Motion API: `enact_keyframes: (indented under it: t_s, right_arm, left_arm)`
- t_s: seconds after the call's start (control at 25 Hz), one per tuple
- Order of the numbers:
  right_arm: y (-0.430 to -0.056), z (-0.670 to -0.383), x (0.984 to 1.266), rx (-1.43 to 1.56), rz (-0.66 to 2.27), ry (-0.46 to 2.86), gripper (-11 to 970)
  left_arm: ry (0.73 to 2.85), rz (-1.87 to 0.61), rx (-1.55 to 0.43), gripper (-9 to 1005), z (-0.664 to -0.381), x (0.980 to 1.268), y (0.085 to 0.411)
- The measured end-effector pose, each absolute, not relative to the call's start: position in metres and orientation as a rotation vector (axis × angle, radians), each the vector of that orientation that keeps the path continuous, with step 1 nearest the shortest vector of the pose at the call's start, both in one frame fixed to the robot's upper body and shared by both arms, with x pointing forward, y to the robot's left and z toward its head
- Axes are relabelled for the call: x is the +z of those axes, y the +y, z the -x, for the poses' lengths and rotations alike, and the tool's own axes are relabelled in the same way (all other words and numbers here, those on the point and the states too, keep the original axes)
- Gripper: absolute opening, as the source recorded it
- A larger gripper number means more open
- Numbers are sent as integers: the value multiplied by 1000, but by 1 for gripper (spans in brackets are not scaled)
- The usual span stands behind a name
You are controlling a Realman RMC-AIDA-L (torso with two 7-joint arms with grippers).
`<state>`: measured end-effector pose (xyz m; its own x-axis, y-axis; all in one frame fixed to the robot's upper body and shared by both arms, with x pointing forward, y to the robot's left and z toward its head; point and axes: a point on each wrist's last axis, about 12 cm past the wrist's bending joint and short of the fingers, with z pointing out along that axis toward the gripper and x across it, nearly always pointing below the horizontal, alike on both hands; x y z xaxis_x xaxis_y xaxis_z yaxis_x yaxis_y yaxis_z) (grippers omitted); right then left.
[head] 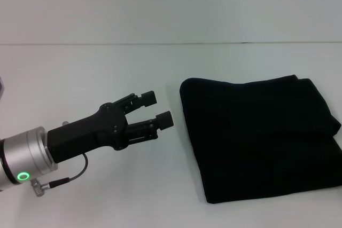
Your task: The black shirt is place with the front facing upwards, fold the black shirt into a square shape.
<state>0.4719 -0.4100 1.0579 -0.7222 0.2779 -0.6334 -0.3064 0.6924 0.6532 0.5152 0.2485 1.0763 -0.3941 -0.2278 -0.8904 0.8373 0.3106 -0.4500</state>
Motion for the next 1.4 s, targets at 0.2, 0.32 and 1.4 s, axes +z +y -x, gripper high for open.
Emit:
enact_keyframes:
  t_s: [0.2, 0.32, 1.4]
  right_arm:
    - [-404, -479, 1059, 997, 69, 2149, 804]
    - [-403, -486, 1060, 977, 83, 2152, 801]
    - [-389, -499, 1053, 941, 187, 2275, 412]
  left_arm:
    - [1557, -570, -1299, 950, -517, 1076, 248]
    - [1559, -568, -1299, 950, -518, 1076, 247]
    - [1561, -559, -1289, 949, -518, 1076, 249]
